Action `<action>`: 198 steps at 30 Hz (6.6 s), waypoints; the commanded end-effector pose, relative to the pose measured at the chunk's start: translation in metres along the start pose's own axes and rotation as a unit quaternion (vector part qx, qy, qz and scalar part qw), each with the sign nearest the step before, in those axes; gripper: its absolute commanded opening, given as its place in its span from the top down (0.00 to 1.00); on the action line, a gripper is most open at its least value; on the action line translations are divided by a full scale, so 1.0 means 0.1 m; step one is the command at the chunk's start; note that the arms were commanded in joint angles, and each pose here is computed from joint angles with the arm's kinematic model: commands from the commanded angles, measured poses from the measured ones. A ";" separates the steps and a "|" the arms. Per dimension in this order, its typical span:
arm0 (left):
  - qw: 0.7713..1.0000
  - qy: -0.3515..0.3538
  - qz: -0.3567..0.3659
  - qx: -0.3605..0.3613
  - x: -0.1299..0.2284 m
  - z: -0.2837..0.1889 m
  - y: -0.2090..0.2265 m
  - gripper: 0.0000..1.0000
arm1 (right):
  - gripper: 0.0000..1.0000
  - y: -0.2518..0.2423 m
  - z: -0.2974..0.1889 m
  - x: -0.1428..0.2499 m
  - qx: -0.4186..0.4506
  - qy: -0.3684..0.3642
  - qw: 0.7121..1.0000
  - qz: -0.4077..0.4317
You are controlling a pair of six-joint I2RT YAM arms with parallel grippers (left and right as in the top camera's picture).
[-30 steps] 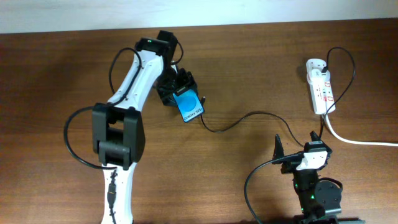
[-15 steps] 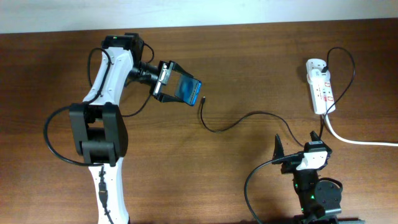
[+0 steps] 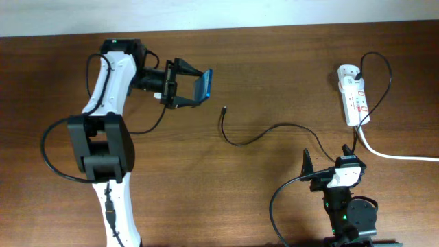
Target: Plug charger to phone and switch on socket
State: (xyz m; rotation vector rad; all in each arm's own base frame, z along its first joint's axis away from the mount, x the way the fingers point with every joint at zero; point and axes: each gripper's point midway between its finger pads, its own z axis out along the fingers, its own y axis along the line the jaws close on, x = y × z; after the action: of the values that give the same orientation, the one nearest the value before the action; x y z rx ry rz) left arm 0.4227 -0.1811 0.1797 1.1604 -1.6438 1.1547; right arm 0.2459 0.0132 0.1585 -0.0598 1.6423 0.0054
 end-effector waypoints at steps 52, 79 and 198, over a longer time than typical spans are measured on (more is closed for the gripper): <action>1.000 -0.020 0.001 0.001 -0.05 -0.08 -0.03 1.00 | 0.02 0.05 -0.03 -0.29 -0.017 -0.037 0.996 0.077; 0.944 -0.297 0.043 -0.135 -0.74 0.57 0.18 1.00 | 0.24 1.85 1.32 -0.02 -0.263 0.399 0.779 0.407; 0.774 -0.140 0.615 0.064 0.91 0.92 -1.36 0.82 | 0.96 1.62 2.12 -1.38 -0.171 0.144 0.636 0.739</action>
State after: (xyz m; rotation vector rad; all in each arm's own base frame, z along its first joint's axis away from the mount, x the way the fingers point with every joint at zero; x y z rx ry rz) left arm 0.5174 -0.3124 0.2630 0.1700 -2.6757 1.9007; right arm 0.4644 0.1738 0.2625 1.1372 1.5020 1.5881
